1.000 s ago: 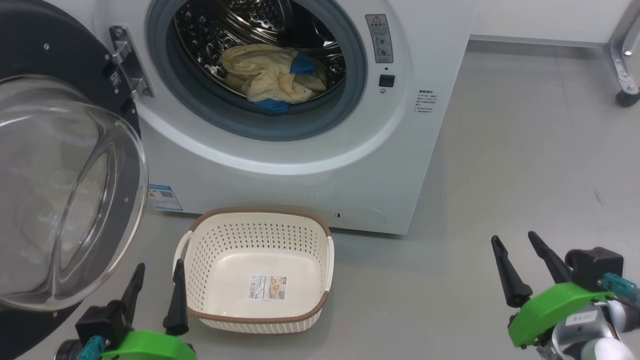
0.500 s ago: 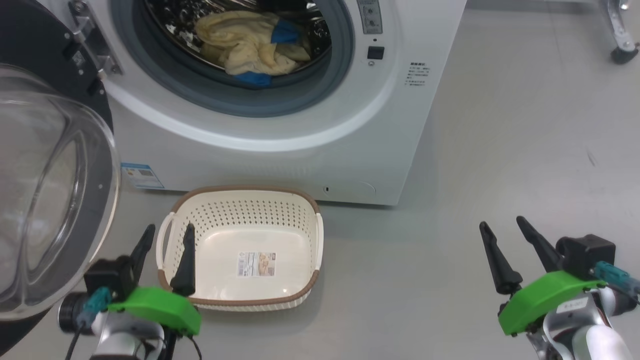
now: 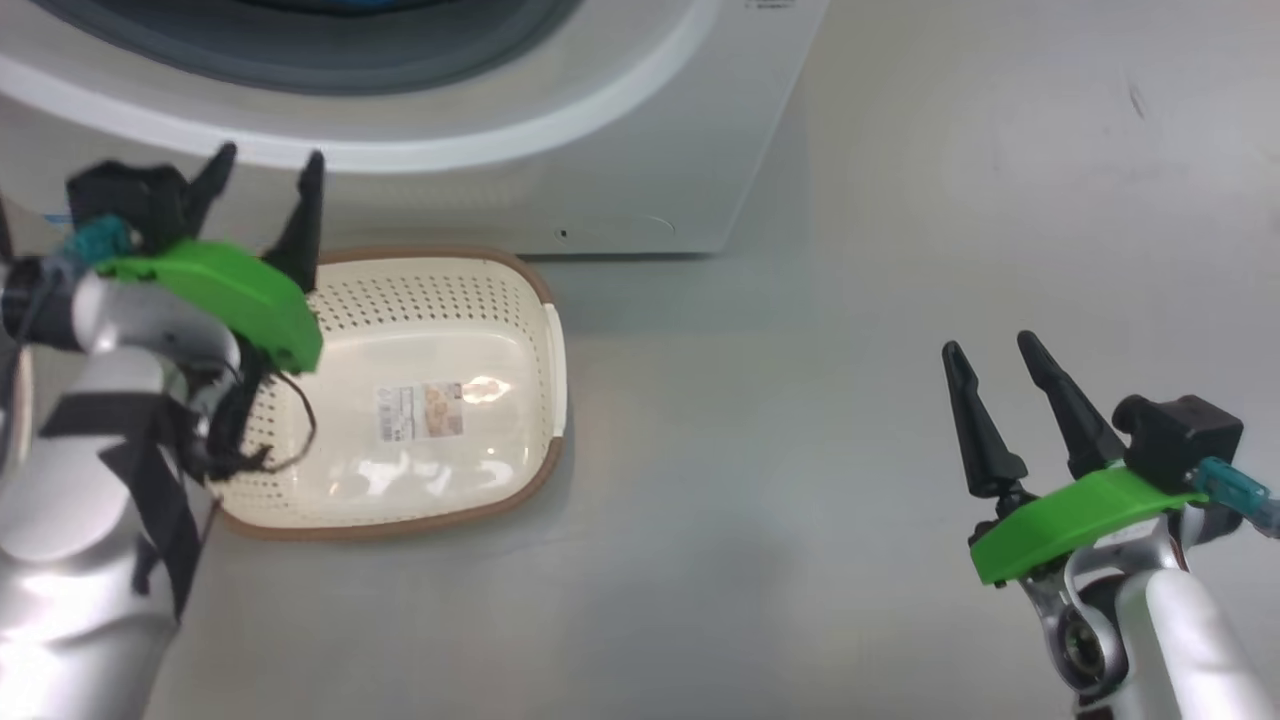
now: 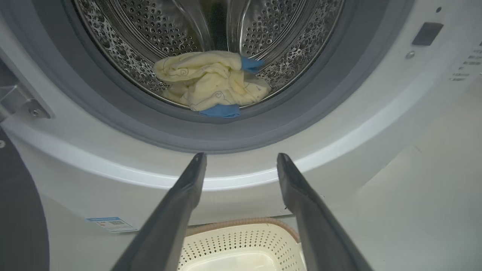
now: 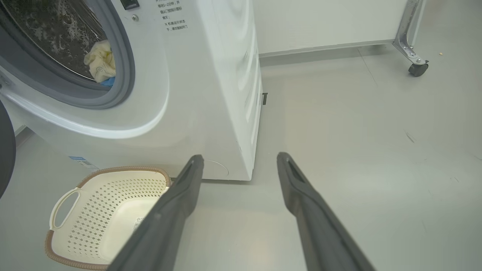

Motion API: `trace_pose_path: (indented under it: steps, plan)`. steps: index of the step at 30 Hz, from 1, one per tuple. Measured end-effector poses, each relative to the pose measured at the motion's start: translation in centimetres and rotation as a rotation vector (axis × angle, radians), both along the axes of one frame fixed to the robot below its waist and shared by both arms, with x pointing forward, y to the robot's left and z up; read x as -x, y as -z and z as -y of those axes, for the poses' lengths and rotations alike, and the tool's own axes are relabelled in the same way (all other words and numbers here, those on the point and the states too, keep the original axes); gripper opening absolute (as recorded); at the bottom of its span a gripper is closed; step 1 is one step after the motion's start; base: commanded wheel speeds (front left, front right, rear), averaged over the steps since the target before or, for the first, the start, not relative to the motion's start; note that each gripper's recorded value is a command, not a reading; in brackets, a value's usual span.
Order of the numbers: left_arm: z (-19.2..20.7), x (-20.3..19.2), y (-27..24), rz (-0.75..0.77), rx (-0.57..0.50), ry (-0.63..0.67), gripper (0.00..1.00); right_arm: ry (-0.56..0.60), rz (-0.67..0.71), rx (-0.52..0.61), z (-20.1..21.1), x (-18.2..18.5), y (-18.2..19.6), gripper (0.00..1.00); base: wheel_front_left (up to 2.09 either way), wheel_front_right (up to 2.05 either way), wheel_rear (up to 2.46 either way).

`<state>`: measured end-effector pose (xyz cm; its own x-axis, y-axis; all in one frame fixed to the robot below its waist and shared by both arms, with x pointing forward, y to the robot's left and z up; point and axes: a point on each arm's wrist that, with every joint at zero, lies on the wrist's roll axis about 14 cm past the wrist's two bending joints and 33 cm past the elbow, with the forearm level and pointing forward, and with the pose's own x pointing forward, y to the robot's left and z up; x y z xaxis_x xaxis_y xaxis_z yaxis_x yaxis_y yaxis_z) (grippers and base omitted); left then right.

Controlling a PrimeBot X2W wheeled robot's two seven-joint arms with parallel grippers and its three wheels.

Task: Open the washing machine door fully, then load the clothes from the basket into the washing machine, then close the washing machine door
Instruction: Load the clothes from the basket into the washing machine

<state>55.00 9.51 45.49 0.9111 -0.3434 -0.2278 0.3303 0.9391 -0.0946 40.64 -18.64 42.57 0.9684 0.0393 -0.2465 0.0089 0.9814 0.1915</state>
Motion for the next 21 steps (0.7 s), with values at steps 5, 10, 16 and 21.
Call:
trace_pose_path:
  steps: [5, 10, 16, 21]
  plan:
    - [1.0, -5.4, 1.3, -0.039, -0.059, 0.045, 1.00, 0.038, -0.022, -0.030, 0.8, -0.3, 2.1, 1.00, 0.00, 0.00, 0.00]
    - [2.0, -9.9, 3.2, -0.077, -0.115, 0.073, 1.00, 0.084, -0.067, -0.052, 1.6, 0.4, 4.6, 1.00, 0.00, 0.00, 0.00]
    - [3.0, -14.6, 6.1, -0.119, -0.131, 0.065, 1.00, 0.153, -0.133, -0.054, 3.3, 1.9, 7.1, 1.00, 0.00, 0.00, 0.00]
    - [3.6, -16.5, 7.4, -0.111, -0.156, 0.054, 1.00, 0.182, -0.172, -0.040, 4.1, 3.3, 8.1, 1.00, 0.00, 0.00, 0.00]
